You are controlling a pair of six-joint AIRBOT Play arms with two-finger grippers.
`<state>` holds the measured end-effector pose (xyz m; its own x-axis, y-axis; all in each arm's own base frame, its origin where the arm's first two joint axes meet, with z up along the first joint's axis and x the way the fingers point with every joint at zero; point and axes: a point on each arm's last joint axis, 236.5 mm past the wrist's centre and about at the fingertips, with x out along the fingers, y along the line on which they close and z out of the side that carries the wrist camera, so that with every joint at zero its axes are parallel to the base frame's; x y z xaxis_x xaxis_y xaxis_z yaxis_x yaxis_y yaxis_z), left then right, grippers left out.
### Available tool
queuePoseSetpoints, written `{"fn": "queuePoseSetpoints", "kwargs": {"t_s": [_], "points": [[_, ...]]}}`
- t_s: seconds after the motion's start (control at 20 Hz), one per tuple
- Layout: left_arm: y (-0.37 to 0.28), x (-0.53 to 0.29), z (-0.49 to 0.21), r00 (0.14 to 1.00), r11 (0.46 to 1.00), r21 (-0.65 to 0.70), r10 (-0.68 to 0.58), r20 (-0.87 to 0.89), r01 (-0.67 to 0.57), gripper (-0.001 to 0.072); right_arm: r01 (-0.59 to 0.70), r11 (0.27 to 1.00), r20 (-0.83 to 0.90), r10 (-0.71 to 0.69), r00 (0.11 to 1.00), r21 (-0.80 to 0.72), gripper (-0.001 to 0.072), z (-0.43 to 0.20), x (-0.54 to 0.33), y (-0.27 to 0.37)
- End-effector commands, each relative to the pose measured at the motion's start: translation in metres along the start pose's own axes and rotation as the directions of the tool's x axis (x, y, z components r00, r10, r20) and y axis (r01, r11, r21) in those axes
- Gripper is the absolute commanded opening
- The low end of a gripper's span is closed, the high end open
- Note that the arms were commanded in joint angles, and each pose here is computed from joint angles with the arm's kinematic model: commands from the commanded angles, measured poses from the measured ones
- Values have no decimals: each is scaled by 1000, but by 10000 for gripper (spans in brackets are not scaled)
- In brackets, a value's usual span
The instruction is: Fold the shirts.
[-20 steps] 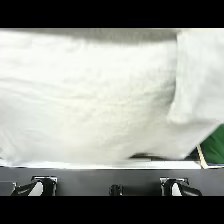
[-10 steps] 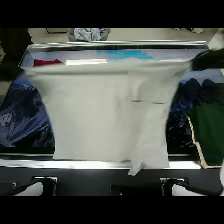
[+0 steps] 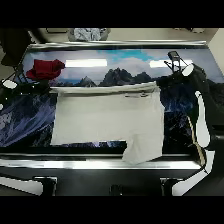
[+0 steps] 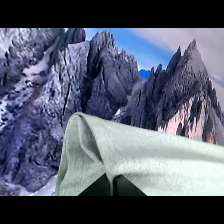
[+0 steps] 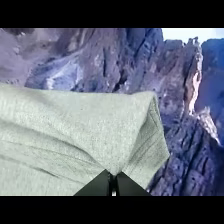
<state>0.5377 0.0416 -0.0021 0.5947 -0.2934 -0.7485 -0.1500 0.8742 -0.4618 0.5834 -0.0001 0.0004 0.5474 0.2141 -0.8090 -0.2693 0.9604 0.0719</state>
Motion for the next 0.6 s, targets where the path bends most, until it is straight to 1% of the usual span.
{"fn": "queuePoseSetpoints", "kwargs": {"t_s": [0.0,0.05,0.1,0.15,0.2,0.25,0.35,0.55], "points": [[-5,-5,-38,981,995,64,-58,-183,71,27,10,997,-132,-20,991,-76,33,-29,-24,-9],[-3,-13,-59,958,994,62,-64,-280,85,27,-21,997,-237,2,972,-76,33,-53,-39,-5],[2,-19,-81,928,996,45,-50,-369,72,26,-52,996,-355,23,935,-74,33,-81,-49,1],[15,-22,-101,899,999,28,-2,-439,16,26,-89,994,-444,53,894,-62,33,-106,-51,11],[27,-22,-115,878,999,35,44,-477,-32,26,-119,991,-491,77,868,-56,32,-123,-46,21],[39,-22,-127,858,997,38,80,-508,-71,26,-138,989,-518,91,851,-52,32,-136,-40,29],[46,-23,-143,835,996,26,83,-544,-82,26,-150,988,-541,108,834,-34,33,-150,-32,37],[48,-21,-145,835,996,24,86,-543,-87,26,-142,990,-539,131,832,20,33,-152,-30,43]]}}
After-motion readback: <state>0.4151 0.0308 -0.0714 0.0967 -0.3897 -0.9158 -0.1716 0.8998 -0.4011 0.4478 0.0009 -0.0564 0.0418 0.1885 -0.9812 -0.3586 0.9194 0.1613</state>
